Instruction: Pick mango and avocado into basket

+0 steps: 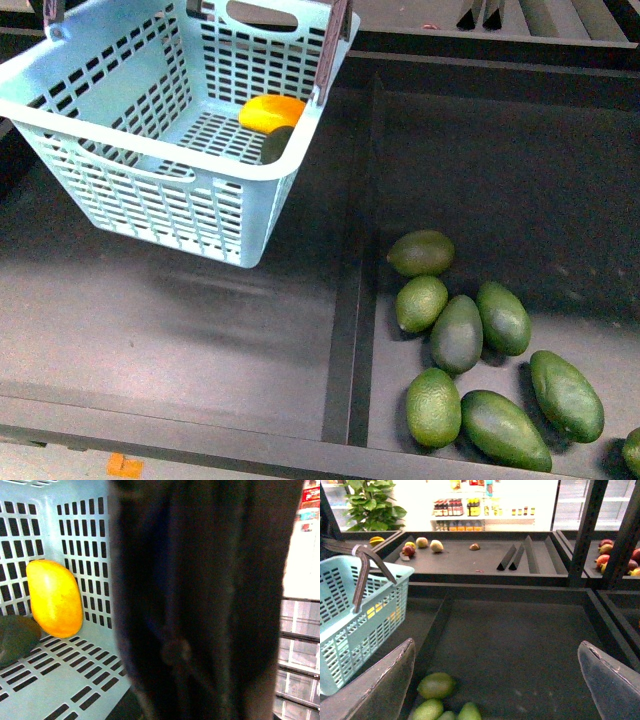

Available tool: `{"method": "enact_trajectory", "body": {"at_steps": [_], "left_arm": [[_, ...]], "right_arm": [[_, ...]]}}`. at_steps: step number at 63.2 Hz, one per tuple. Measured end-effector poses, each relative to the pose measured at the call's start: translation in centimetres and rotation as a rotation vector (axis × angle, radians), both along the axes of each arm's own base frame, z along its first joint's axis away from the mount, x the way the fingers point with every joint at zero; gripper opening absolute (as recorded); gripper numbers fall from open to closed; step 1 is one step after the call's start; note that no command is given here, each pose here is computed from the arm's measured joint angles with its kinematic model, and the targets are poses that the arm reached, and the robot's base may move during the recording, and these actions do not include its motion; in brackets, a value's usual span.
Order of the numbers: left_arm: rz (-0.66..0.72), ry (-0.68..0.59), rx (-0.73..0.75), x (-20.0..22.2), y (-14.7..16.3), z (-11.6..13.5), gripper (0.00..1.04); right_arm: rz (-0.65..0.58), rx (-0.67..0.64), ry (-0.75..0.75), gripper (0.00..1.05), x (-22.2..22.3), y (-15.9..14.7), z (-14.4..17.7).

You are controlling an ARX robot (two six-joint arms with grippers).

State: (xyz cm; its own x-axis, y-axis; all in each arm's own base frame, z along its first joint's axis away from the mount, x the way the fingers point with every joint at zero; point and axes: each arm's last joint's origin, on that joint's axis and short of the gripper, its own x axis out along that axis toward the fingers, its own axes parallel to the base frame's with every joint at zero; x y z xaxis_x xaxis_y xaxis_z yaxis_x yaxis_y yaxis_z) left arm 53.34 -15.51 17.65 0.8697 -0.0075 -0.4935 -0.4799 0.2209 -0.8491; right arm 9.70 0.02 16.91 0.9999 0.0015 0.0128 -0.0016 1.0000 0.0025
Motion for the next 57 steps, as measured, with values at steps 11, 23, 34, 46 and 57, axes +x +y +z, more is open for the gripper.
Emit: {"method": "enact_trajectory", "body": {"at_steps": [11, 23, 34, 46, 57], "left_arm": [[0.008, 0.05, -0.018, -0.7, 0.7, -3.6, 0.12], [0.034, 0.071, -0.034, -2.6, 1.9, -4.2, 0.12], [0.042, 0.085, -0.002, -3.9, 2.9, -4.5, 0.4], [0.066, 0.022, 0.01, -5.7, 3.4, -2.1, 0.78], [0.137, -0.012, 0.062, -10.4, 3.9, 0.3, 0.96]], "right_arm": [[0.0, 0.0, 0.0, 0.96, 0.0, 0.0, 0.0], [0.0, 0.0, 0.0, 0.96, 0.0, 0.0, 0.0], [0.0, 0.0, 0.0, 0.96, 0.0, 0.0, 0.0], [0.0, 0.0, 0.0, 0.96, 0.0, 0.0, 0.0], [0.0, 0.0, 0.0, 0.96, 0.0, 0.0, 0.0]]}}
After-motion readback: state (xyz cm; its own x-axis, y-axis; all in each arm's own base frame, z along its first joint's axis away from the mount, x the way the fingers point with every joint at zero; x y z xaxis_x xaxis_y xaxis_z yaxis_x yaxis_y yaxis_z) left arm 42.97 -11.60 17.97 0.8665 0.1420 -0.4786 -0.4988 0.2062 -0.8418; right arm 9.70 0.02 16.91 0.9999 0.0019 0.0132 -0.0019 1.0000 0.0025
